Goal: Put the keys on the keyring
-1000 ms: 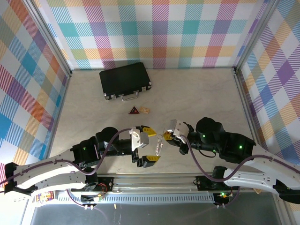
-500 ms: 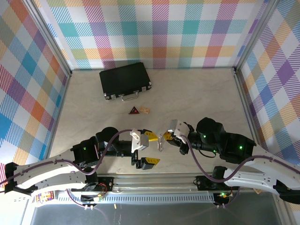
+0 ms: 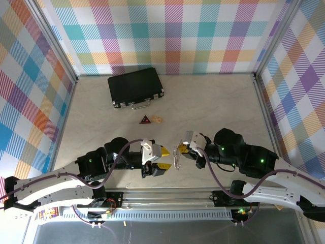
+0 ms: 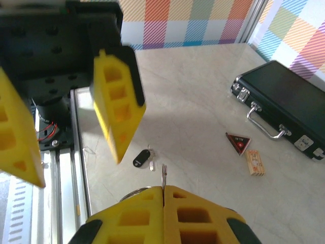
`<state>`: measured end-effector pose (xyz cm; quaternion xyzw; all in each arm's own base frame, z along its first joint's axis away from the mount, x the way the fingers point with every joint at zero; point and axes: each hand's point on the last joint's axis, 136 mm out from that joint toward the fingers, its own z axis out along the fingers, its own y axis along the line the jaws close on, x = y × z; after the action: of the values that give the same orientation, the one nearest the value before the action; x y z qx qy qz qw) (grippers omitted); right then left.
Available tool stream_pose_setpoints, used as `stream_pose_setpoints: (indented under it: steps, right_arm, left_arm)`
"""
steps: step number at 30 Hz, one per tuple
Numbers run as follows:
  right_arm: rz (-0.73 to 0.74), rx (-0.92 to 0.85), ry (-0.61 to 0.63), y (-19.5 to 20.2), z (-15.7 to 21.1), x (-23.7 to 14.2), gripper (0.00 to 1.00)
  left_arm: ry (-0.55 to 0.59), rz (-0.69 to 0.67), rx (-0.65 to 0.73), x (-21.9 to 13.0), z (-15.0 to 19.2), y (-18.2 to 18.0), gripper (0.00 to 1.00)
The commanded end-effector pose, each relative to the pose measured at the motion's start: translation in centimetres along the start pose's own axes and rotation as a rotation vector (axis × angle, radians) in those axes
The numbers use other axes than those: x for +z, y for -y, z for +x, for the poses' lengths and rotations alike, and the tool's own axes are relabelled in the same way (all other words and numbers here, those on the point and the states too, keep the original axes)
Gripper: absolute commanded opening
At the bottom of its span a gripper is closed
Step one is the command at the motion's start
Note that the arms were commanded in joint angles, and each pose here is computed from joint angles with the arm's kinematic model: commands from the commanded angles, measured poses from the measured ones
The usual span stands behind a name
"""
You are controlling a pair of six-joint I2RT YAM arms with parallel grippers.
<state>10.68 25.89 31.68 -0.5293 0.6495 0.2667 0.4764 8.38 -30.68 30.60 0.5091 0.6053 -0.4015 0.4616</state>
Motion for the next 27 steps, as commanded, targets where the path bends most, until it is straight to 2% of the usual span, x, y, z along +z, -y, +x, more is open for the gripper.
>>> stream_pose_setpoints:
  steps: [1, 5, 11, 16, 27]
  right_arm:
    - [-0.043, -0.010, -0.003, -0.7, -0.7, -0.5, 0.00]
    - [-0.076, -0.017, -0.070, -1.1, 0.0, 0.0, 0.00]
    - [-0.119, -0.043, -0.104, -1.7, -0.4, 0.2, 0.00]
    - [-0.168, -0.055, -0.143, -2.4, -0.4, 0.4, 0.00]
    - [-0.200, -0.067, -0.146, -3.1, -0.5, 1.0, 0.00]
  left_arm:
    - [0.007, -0.046, 0.049, -0.8, -1.6, -0.6, 0.48]
    - [-0.017, -0.058, 0.071, -0.3, -2.0, -0.9, 0.50]
    - [-0.104, -0.063, 0.085, 0.2, -0.6, -1.2, 0.49]
    - [-0.101, -0.030, 0.076, 0.2, -0.4, -0.6, 0.49]
    - [-0.117, -0.036, 0.084, 0.2, -0.6, -0.8, 0.38]
